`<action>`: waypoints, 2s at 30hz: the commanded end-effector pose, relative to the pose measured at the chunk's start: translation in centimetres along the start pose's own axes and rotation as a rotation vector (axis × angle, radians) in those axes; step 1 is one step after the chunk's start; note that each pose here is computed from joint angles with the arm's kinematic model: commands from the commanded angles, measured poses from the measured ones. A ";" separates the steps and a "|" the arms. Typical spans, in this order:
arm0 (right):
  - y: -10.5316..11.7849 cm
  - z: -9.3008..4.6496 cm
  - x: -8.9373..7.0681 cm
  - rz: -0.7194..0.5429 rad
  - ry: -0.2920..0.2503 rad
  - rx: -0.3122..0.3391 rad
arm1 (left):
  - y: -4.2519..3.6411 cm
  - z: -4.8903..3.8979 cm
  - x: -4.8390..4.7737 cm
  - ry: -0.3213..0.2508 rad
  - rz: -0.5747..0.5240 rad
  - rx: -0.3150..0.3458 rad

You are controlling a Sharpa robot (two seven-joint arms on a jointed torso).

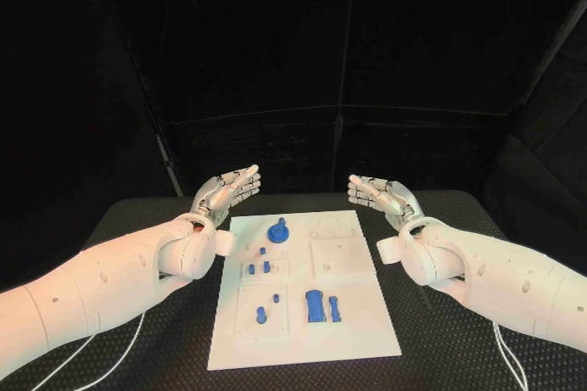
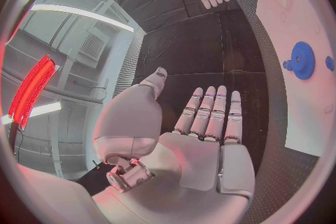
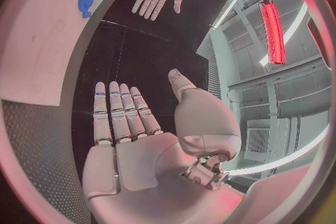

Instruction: Assemble the parts on the task board

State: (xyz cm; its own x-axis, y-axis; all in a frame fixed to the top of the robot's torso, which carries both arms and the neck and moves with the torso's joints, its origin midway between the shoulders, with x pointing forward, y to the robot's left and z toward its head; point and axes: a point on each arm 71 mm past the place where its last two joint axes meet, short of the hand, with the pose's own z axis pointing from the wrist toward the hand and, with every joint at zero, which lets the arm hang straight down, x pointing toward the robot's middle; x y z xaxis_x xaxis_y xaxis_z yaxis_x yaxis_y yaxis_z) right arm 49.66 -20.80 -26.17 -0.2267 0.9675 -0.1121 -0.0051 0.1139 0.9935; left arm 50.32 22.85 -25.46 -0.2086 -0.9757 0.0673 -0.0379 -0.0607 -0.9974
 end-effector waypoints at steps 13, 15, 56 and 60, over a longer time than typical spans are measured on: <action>3.9 -3.1 1.9 0.124 -0.210 -0.010 | -2.53 -3.08 4.29 -0.186 0.051 0.032; 3.9 -3.1 1.9 0.124 -0.211 -0.009 | -2.61 -3.27 4.48 -0.191 0.053 0.031; 3.9 -3.1 1.9 0.124 -0.211 -0.009 | -2.66 -3.36 4.58 -0.194 0.055 0.031; 3.9 -3.1 1.9 0.124 -0.211 -0.009 | -2.66 -3.36 4.58 -0.194 0.055 0.031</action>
State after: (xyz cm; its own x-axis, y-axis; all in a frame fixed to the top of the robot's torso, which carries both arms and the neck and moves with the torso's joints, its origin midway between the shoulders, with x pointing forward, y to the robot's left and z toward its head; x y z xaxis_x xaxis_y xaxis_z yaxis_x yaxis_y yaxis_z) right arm 46.16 -19.28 -22.69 -0.0191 0.9997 0.0129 0.0198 -0.0125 0.9997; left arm 46.14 19.27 -22.77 -0.0188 -0.9998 0.0112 -0.0298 -0.0106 -0.9995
